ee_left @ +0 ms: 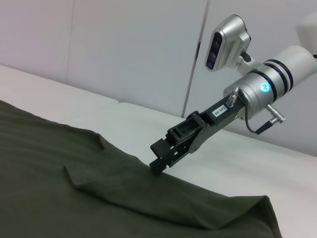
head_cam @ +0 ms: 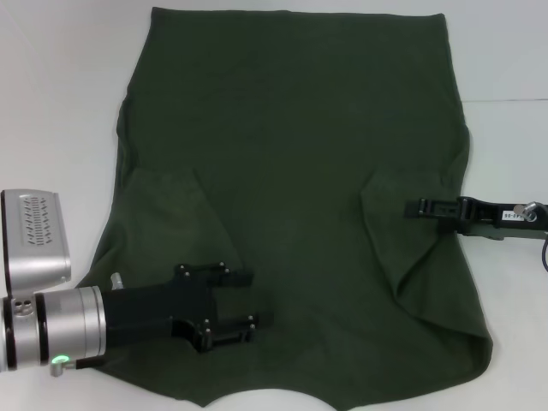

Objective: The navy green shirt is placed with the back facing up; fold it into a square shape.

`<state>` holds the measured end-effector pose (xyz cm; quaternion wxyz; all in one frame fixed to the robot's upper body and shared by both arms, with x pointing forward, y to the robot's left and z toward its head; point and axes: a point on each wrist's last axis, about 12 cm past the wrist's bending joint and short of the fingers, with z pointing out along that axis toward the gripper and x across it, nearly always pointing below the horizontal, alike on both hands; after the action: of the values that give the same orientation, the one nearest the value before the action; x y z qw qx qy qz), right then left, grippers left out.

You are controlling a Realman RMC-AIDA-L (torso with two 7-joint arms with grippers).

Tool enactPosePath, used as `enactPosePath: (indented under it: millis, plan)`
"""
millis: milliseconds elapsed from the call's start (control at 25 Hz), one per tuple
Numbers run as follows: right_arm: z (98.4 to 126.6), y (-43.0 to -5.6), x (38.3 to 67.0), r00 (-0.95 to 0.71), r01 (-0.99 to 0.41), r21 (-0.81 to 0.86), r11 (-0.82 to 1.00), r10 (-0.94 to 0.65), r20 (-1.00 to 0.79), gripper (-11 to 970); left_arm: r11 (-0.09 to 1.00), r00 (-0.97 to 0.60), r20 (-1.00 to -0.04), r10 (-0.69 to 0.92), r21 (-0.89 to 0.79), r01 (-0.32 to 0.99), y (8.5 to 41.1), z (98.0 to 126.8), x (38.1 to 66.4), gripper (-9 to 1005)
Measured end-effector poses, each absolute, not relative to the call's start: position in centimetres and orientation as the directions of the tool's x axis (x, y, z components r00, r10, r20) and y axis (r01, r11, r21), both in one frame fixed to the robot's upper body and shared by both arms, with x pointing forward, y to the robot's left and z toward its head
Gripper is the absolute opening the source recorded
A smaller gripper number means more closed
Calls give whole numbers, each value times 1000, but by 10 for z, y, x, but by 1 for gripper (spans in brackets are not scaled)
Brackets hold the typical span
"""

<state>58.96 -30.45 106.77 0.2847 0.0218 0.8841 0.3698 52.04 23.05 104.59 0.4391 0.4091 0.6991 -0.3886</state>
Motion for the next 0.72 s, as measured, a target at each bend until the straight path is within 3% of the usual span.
enactPosePath:
  millis: [280,720]
  plan:
    - [1071,-309,586,-838,-203,674,711,230,-494,916,368,-289,-931,224,-193,909,231,1046,520,666]
    - [1076,-307,547,-728,-472,705,530,216,-650,894,451,-462,-885,64,-387,804,262,1050,504,663]
